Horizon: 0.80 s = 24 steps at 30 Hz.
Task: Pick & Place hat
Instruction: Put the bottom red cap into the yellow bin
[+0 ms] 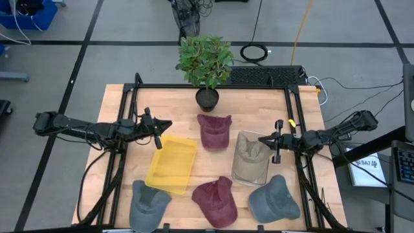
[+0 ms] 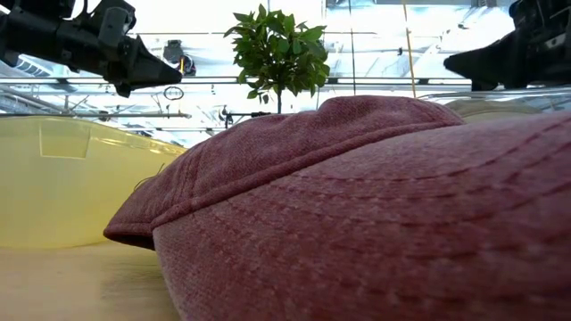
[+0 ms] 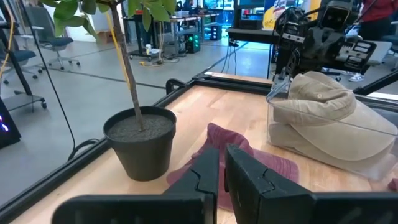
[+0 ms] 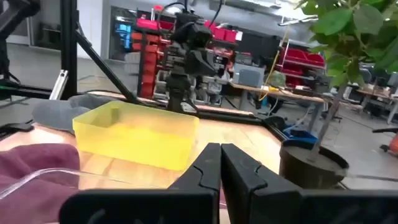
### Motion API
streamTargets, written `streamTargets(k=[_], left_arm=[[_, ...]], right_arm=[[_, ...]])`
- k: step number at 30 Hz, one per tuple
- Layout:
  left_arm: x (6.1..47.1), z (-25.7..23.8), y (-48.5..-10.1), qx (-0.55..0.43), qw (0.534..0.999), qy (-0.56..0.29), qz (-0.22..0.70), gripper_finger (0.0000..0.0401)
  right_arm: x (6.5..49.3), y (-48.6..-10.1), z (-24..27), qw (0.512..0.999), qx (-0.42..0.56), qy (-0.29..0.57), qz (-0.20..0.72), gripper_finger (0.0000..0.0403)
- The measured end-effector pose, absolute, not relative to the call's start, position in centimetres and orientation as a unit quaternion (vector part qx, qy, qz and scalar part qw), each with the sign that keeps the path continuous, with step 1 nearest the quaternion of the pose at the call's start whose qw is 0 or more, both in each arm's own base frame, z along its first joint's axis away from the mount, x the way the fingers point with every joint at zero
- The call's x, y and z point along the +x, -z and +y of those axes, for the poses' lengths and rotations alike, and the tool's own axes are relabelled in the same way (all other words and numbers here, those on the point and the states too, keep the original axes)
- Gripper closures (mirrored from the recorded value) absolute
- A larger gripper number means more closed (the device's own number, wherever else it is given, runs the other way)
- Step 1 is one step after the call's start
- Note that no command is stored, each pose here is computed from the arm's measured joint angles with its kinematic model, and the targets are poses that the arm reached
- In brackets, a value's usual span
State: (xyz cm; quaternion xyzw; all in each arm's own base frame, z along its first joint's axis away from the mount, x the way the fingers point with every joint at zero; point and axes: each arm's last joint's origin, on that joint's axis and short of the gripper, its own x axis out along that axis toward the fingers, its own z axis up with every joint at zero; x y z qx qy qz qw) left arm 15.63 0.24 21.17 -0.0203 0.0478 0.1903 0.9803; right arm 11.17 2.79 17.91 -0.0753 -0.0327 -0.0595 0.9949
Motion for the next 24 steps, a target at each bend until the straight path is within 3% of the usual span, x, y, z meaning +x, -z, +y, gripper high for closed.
streamTargets(k=[5,11,19,24], left_arm=[[16.0,0.2,-22.3,-0.021,0.982,-0.186,0.036,0.0365],[18.9,-1.1,-24.8,-0.027,0.99,-0.112,0.079,0.0353],[25.0,-6.1,-27.7,-0.011,0.968,-0.098,0.232,0.0268],[28.3,-10.9,-28.2,-0.004,0.954,-0.019,0.3,0.0216]], right_arm=[[11.2,-17.9,2.8,0.995,-0.068,0.059,-0.034,0.0403],[11.2,-18.1,2.8,0.995,-0.074,0.059,-0.04,0.0403],[11.2,-18.1,2.8,0.994,-0.085,0.06,-0.039,0.0403],[11.2,-18.1,2.8,0.994,-0.084,0.06,-0.039,0.0403]])
